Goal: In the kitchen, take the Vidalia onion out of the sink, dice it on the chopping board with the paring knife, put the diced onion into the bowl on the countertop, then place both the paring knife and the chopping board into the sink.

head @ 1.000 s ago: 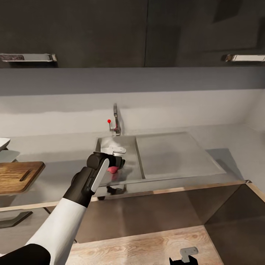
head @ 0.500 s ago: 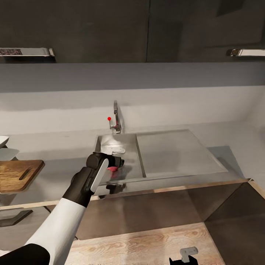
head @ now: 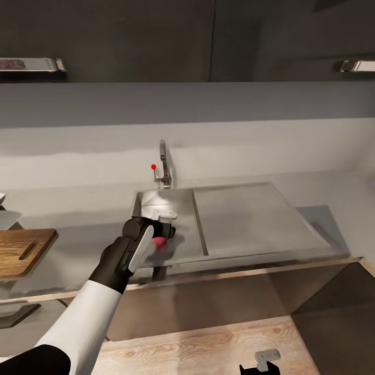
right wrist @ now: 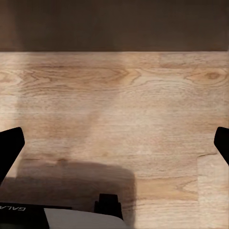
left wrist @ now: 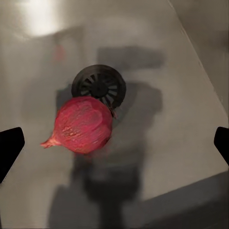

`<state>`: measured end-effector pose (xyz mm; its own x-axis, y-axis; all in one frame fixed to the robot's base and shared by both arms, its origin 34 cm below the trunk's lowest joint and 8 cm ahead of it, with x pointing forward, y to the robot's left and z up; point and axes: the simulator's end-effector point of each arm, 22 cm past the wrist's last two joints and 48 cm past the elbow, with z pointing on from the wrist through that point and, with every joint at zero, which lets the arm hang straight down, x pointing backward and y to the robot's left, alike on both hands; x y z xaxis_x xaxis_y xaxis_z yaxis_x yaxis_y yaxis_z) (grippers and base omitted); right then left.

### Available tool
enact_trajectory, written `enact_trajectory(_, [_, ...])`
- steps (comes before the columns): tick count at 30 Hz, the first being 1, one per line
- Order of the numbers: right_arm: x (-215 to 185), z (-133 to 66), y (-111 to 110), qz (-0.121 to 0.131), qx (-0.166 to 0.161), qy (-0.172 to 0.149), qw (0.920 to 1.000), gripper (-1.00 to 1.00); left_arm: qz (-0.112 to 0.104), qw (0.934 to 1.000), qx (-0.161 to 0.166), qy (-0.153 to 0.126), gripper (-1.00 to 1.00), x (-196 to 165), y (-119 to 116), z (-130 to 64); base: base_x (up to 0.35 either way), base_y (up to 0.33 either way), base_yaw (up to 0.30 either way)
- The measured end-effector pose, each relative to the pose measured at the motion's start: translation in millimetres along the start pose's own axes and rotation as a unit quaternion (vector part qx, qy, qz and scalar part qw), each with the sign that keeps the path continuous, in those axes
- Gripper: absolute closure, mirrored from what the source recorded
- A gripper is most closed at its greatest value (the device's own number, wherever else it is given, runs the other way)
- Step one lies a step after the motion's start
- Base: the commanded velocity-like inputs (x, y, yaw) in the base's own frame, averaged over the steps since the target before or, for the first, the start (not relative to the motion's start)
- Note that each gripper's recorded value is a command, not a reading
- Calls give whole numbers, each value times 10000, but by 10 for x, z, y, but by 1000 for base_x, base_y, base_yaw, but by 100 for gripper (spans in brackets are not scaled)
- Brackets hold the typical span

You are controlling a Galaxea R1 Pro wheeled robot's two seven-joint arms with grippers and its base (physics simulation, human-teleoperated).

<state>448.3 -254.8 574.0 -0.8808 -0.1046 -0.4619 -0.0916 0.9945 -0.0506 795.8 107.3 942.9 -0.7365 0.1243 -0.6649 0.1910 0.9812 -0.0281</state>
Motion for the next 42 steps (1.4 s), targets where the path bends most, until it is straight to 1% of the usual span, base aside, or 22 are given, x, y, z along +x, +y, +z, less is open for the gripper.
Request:
enact_trajectory(10, [75,19,7,0,-7,81,10000,-100,-10,9999,1,103,-100,88,11,93,44,0,0])
enact_trajectory(19, [141,32,18,0,-17,151,9999,-100,-17,9998,1,195,-100,170,20,170,168,0,0])
enact_trajectory(42, [314,65,33,-1,-34,332,9994,-100,-36,9991,-13,423,-100,380,68,363,4,0,0])
